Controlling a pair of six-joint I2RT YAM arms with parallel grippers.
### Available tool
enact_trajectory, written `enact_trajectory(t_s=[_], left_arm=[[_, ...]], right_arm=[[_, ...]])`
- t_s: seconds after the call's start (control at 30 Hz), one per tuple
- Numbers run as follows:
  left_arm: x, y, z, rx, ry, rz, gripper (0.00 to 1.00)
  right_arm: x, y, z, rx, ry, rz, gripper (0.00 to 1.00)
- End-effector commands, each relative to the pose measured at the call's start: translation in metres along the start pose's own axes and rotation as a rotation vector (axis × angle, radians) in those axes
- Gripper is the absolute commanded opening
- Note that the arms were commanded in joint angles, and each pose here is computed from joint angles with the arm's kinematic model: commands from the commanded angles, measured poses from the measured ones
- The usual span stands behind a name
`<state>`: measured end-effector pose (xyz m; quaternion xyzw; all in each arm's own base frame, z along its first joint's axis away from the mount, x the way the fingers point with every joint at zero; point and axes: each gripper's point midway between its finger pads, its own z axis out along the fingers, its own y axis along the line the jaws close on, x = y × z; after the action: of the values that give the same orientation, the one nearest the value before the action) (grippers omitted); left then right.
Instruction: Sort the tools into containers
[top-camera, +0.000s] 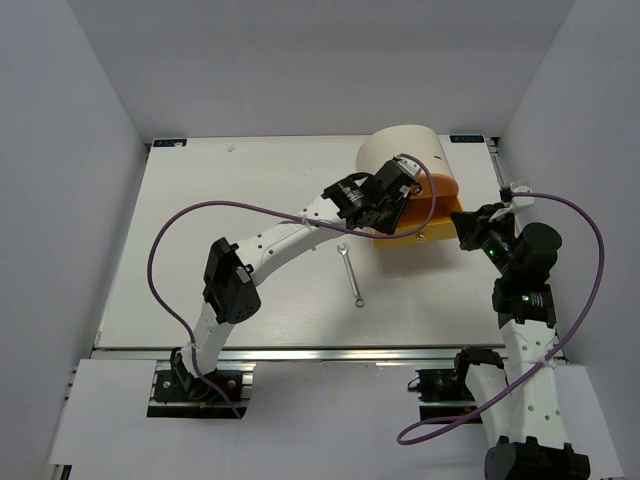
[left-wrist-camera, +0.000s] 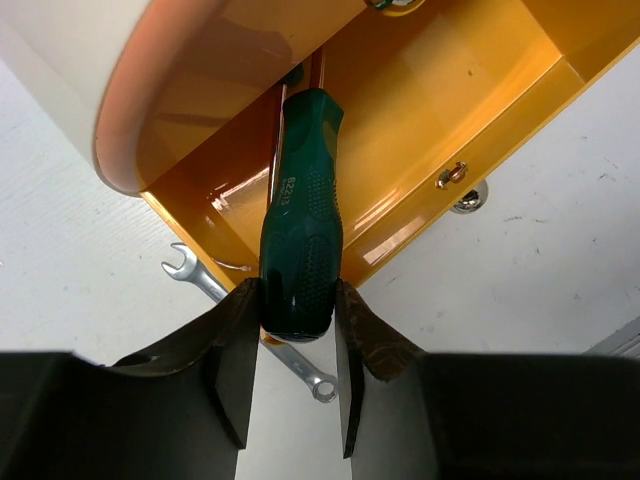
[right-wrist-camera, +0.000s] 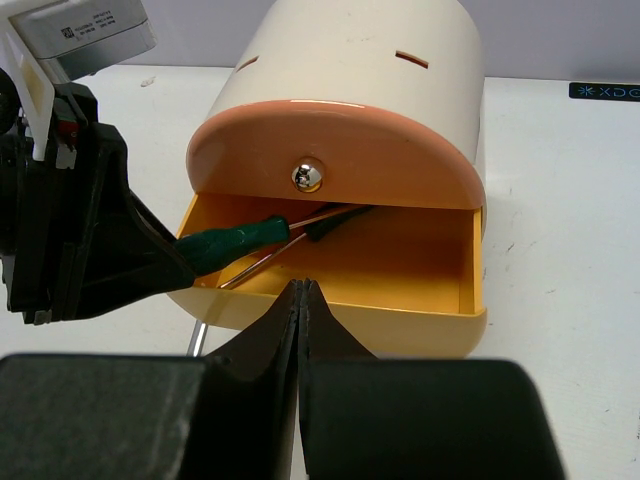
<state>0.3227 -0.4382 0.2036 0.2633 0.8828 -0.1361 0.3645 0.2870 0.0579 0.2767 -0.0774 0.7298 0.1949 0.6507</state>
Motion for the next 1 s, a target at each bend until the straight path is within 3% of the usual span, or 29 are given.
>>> enact_trajectory(t_s=[0.0, 0.03, 0.07, 0.17, 0.43, 0.53, 0.57, 0.6, 0.63, 0.67, 0.7, 0.73, 0.77, 0.8, 0.83, 0.9, 0.93, 0.97], left_arm=[[-0.017, -0.001, -0.015, -0.003, -0.049, -0.019, 0.01], [-0.017, -0.003, -0.015, 0.002, -0.047, -0.019, 0.08], [-0.017, -0.004, -0.016, 0.004, -0.050, -0.018, 0.25], [-0.020, -0.006, -0.018, 0.006, -0.060, -0.012, 0.48], [-0.051, -0.007, -0.047, 0.030, -0.163, -0.034, 0.56], [-0.066, -0.007, -0.063, 0.044, -0.216, -0.048, 0.52], [-0.068, -0.007, -0.067, 0.050, -0.226, -0.051, 0.47], [-0.072, -0.008, -0.074, 0.064, -0.245, -0.054, 0.41], [-0.074, -0.007, -0.078, 0.068, -0.256, -0.059, 0.24], [-0.075, -0.006, -0.082, 0.068, -0.268, -0.069, 0.16], [-0.066, -0.002, -0.076, 0.056, -0.257, -0.074, 0.11], [-0.072, 0.008, -0.093, 0.058, -0.289, -0.117, 0.03], [-0.068, 0.014, -0.096, 0.062, -0.292, -0.139, 0.03], [-0.044, 0.023, -0.080, 0.057, -0.255, -0.154, 0.03], [-0.050, 0.039, -0.104, 0.096, -0.301, -0.203, 0.06], [-0.015, 0.067, -0.090, 0.098, -0.284, -0.310, 0.27], [-0.018, 0.074, -0.119, 0.137, -0.348, -0.383, 0.37], [-0.011, 0.082, -0.125, 0.134, -0.367, -0.418, 0.55]], right_arm=[[-0.006, 0.000, -0.001, 0.001, -0.031, -0.030, 0.00], [-0.006, 0.000, -0.001, 0.001, -0.030, -0.029, 0.00], [-0.007, 0.000, -0.001, 0.001, -0.031, -0.030, 0.00], [-0.006, -0.001, -0.001, 0.001, -0.030, -0.034, 0.00], [-0.005, 0.016, -0.004, -0.101, -0.024, -0.091, 0.00], [-0.002, 0.035, -0.008, -0.231, -0.021, -0.177, 0.00], [-0.003, 0.039, -0.008, -0.262, -0.027, -0.224, 0.06], [-0.005, 0.042, -0.009, -0.292, -0.038, -0.292, 0.08], [0.002, 0.051, -0.012, -0.361, -0.017, -0.313, 0.10], [0.011, 0.053, -0.014, -0.393, 0.012, -0.333, 0.13], [0.007, 0.055, -0.015, -0.433, 0.001, -0.461, 0.12], [0.015, 0.055, -0.013, -0.475, 0.037, -0.481, 0.06], [0.034, 0.055, -0.018, -0.503, 0.119, -0.459, 0.00], [0.032, 0.051, -0.017, -0.521, 0.122, -0.574, 0.00], [0.045, 0.043, -0.014, -0.524, 0.180, -0.584, 0.00], [0.065, 0.034, -0.018, -0.539, 0.250, -0.657, 0.00], [0.072, 0.025, -0.017, -0.514, 0.287, -0.683, 0.00], [0.078, 0.020, -0.017, -0.505, 0.306, -0.697, 0.00]])
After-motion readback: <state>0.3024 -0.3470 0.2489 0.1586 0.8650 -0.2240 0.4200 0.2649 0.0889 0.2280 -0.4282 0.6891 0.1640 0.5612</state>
